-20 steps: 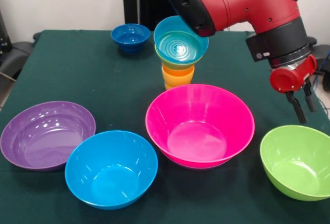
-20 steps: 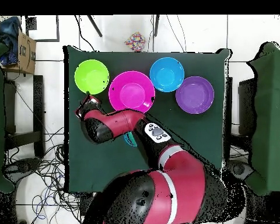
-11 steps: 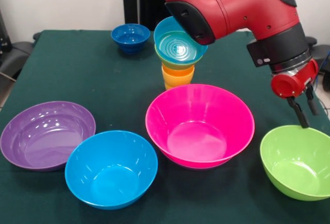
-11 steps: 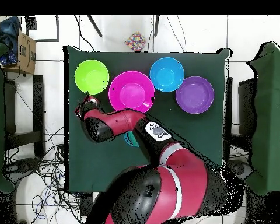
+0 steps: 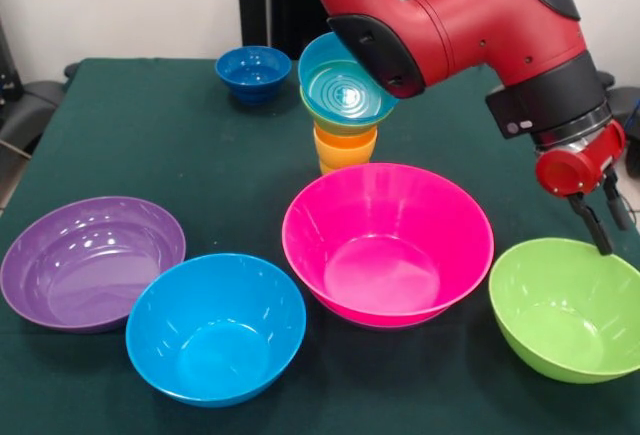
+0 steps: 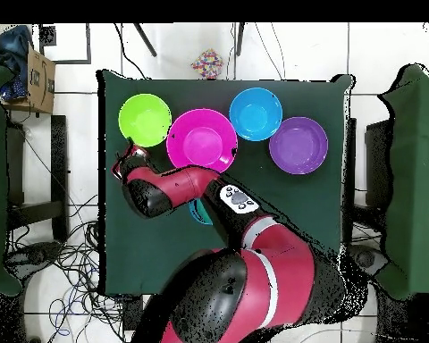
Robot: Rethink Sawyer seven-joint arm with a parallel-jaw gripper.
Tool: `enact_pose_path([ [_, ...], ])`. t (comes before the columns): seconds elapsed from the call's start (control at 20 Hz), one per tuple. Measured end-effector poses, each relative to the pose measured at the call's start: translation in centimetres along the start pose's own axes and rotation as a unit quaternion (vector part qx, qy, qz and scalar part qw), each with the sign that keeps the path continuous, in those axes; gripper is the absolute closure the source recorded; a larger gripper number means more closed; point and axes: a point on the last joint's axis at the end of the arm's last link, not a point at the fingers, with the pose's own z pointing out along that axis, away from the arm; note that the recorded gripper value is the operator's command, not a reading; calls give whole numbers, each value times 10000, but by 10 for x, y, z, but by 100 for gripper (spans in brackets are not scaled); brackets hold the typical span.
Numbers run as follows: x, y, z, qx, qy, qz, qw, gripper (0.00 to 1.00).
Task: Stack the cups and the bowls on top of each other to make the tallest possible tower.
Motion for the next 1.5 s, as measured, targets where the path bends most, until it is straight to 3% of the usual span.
enact_pose_path([
  [0.3, -4, -7, 1, 140, -231, -66, 9996, 0],
  [0.65, -16, -23, -5, 245, -415, 28, 9988, 0],
  [1.05, -26, -34, -5, 403, -467, -26, 9981, 0],
  [1.5, -29, -43, 6, 854, -577, -361, 9940, 0],
])
